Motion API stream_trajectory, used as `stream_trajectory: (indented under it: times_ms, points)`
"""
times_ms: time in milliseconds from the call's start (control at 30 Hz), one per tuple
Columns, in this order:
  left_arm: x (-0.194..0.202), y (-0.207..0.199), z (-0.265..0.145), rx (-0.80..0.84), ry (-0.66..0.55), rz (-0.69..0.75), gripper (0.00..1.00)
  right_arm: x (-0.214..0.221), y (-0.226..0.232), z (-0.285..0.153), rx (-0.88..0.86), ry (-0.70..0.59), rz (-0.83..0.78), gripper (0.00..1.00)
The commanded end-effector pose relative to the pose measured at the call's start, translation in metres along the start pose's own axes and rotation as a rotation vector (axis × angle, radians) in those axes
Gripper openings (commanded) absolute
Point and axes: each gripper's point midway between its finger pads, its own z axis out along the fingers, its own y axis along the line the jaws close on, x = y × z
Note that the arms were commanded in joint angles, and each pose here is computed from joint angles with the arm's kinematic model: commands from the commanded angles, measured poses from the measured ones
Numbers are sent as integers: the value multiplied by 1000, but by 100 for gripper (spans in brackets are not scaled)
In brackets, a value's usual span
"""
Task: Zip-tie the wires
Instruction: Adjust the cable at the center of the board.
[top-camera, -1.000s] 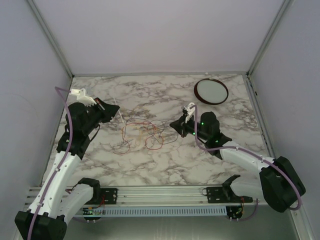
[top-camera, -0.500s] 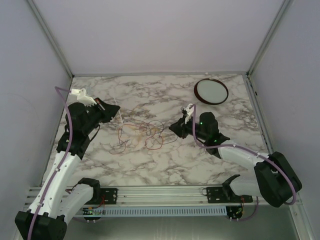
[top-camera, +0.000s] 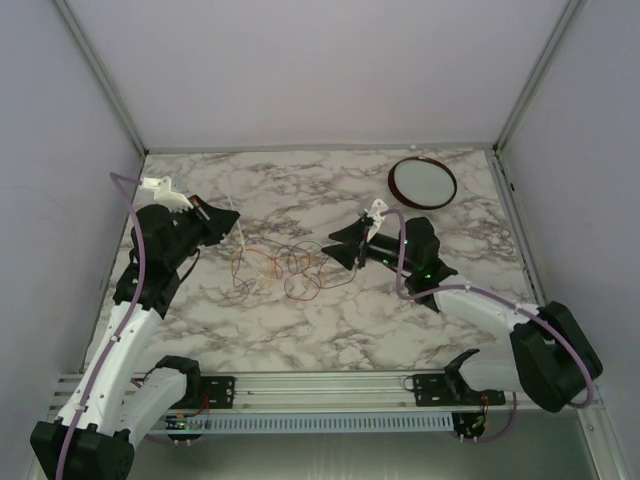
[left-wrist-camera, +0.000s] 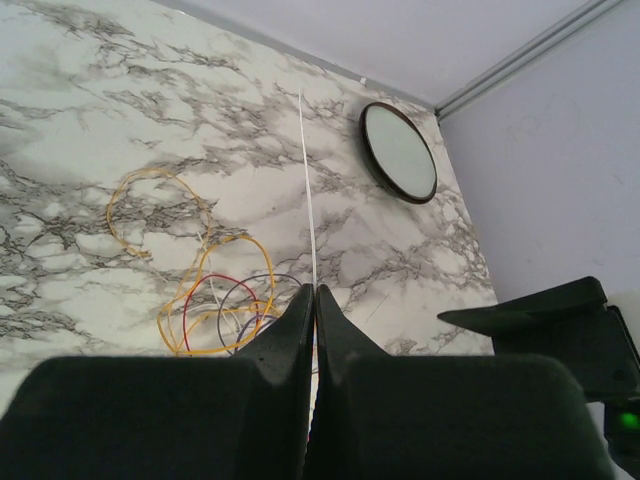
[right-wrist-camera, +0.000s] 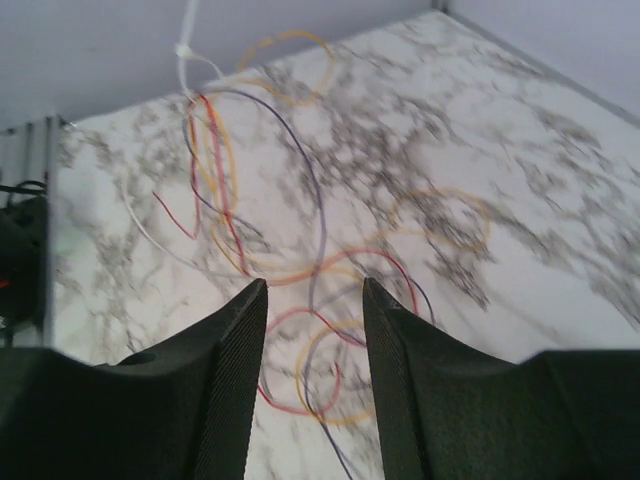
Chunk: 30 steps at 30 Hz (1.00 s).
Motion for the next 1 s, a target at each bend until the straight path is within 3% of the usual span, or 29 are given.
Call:
stream_trajectory:
  times_ms: [0,67,333,967]
  points:
    - [-3,-6,0,32,-12,-2,0,-45,35,32,-191,-160,-54,39]
    - [-3,-6,0,36,-10,-3,0,-46,45,48,-242,-167,-33,35]
    - [0,-6,1,43,-5,-14,0,-48,75,98,-351,-174,-10,37]
    - [5,-11,-3,78,-6,-38,0,-47,90,151,-434,-194,54,37]
